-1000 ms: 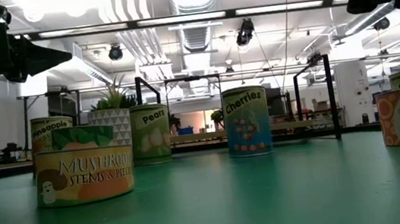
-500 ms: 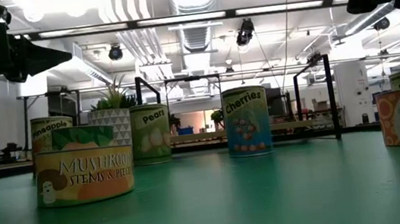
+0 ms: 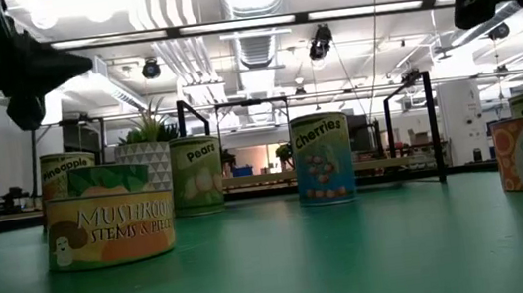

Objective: Pick and place cans onto a shelf
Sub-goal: Put the canned cherries on the shelf

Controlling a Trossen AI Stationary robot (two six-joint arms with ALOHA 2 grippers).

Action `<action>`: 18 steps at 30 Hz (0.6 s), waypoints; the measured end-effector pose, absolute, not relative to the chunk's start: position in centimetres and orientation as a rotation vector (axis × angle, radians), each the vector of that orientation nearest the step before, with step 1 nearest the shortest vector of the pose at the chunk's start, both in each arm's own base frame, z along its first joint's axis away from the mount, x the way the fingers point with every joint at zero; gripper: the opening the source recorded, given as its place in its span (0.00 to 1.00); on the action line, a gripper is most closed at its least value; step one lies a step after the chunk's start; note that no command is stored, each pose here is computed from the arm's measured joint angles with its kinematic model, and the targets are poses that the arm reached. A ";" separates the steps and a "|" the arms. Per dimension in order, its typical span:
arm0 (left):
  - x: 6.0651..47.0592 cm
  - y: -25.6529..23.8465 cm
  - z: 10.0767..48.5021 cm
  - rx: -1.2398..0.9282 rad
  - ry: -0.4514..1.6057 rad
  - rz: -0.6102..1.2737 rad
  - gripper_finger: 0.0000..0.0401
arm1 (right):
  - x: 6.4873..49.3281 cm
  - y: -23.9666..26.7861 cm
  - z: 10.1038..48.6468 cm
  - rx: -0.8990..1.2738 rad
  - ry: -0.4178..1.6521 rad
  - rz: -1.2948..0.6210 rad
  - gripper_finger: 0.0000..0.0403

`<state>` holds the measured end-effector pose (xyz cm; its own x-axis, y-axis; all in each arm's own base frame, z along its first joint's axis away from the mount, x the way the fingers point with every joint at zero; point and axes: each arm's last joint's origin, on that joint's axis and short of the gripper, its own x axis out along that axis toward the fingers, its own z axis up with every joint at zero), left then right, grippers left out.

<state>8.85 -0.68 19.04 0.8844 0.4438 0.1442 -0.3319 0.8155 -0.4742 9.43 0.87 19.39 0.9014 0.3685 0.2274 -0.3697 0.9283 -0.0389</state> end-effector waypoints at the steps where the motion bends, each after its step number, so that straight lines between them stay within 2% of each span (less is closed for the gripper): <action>1: 8.8 -0.7 19.3 -0.468 -0.276 0.409 0.00 | 9.5 0.8 19.3 0.005 -0.229 0.371 0.02; 9: 8.6 -1.0 21.1 -0.452 -0.420 0.229 0.00 | 9.7 0.7 21.2 -0.125 -0.439 0.292 0.02; 18: 8.1 -0.9 23.0 -0.403 -0.604 0.212 0.00 | 10.8 0.6 20.5 -0.122 -0.355 0.264 0.02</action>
<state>8.13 -0.91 22.98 0.8046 0.3087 0.5073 -0.0768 0.9012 -0.4266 10.80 0.57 20.54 0.9038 0.2762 0.3271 -0.2336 0.9584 -0.1639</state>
